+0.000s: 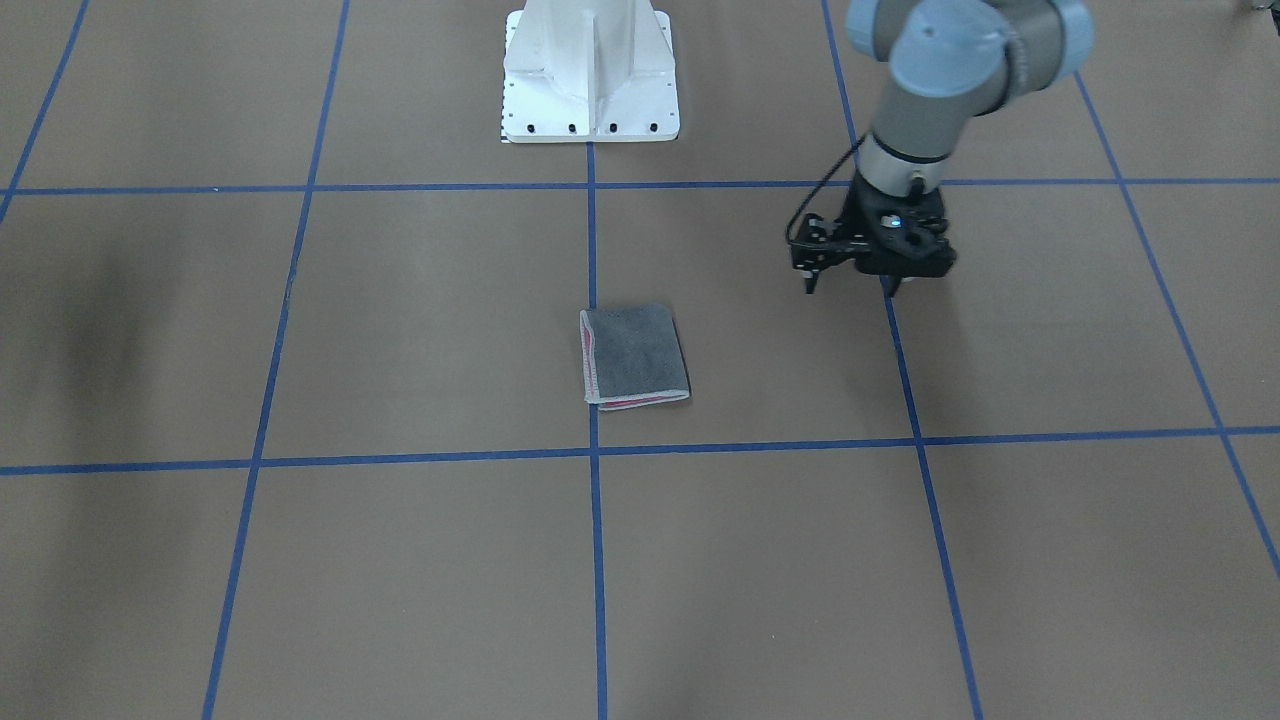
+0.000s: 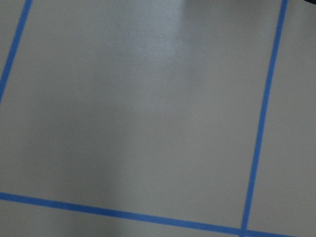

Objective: Fold towel twice with both arms

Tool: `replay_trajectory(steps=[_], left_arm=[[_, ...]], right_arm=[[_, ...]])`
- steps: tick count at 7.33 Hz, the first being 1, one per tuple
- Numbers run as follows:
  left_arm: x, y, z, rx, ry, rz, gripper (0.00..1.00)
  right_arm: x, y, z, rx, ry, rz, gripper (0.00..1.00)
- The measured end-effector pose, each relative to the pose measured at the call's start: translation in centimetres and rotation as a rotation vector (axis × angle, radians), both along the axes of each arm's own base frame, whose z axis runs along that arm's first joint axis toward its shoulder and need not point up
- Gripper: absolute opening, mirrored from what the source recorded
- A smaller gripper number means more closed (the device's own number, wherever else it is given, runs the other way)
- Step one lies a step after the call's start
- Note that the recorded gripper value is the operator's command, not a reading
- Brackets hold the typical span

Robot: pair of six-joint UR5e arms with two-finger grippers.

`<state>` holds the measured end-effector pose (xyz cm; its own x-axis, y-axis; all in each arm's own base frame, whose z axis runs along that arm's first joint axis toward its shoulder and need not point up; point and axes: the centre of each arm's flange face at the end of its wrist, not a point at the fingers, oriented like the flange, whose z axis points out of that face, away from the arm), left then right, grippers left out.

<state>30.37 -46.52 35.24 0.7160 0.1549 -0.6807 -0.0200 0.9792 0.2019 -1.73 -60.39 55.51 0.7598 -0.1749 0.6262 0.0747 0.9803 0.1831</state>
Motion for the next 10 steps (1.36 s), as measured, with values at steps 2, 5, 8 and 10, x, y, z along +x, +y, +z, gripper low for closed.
replay_trajectory(steps=[2,5,8,10], left_arm=[[-11.2,-2.0,6.1,0.037,-0.019,0.075,1.0],[-27.8,-0.6,17.1,0.072,-0.047,0.116,1.0],[-36.1,4.6,25.2,-0.013,-0.025,0.053,1.0],[-38.2,6.8,27.2,-0.052,-0.011,0.005,1.0]], right_arm=[[5.8,5.0,6.0,-0.055,-0.074,0.023,1.0],[7.8,7.4,8.5,-0.062,-0.031,0.057,1.0],[6.3,6.8,7.9,-0.083,-0.025,0.084,1.0],[5.3,6.6,7.7,-0.086,-0.026,0.079,1.0]])
